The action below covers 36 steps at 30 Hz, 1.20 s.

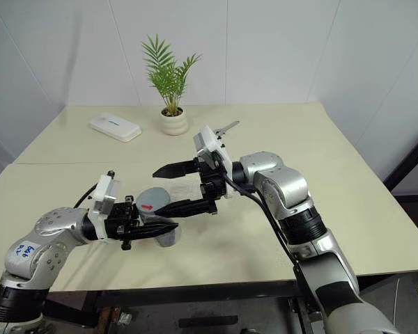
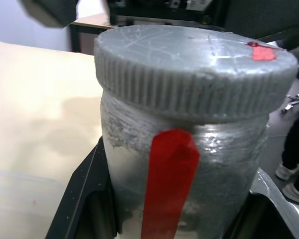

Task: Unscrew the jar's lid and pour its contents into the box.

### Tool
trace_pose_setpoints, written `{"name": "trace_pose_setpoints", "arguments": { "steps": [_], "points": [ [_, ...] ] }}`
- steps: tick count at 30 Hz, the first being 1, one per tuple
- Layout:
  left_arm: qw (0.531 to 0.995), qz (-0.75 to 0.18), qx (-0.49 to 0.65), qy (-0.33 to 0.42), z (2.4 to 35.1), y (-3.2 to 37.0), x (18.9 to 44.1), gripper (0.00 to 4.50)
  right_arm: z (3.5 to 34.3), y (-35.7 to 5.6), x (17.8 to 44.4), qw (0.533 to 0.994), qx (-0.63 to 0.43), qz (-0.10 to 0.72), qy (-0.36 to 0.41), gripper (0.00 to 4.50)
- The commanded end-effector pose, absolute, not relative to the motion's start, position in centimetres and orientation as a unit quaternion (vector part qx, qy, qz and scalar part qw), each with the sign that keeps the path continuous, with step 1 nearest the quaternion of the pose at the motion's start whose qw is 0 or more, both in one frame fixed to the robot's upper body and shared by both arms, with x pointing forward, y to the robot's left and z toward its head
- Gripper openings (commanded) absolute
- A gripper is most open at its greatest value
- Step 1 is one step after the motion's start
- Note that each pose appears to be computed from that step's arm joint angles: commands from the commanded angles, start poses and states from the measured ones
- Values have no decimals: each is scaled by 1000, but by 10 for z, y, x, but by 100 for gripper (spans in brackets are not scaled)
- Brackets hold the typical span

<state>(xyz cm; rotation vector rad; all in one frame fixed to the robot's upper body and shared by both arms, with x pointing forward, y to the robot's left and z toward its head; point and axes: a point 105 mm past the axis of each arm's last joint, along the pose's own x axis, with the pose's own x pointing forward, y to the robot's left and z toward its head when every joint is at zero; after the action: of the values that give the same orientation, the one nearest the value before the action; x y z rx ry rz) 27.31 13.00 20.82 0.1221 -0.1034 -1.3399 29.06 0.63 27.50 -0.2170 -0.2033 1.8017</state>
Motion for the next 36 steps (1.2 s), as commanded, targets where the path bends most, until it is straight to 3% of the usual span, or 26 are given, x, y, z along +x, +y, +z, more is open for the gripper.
{"name": "trace_pose_setpoints", "arguments": {
  "steps": [1, 9, 19, 27, 36],
  "points": [
    [808, -580, 81, -71, 218, 143, 281, 193, 291, 2, 285, 623, -109, 763, -138, 448],
    [820, -561, 78, -83, 219, 137, 291, 193, 279, 30, 283, 650, -127, 736, -137, 448],
    [810, -577, 71, -80, 215, 124, 284, 193, 278, 48, 304, 694, -124, 698, -128, 448],
    [811, -575, 72, -81, 213, 125, 280, 193, 283, 35, 313, 704, -118, 688, -128, 448],
    [813, -572, 75, -78, 212, 132, 278, 193, 282, -12, 333, 728, -126, 662, -127, 448]
  ]
}}
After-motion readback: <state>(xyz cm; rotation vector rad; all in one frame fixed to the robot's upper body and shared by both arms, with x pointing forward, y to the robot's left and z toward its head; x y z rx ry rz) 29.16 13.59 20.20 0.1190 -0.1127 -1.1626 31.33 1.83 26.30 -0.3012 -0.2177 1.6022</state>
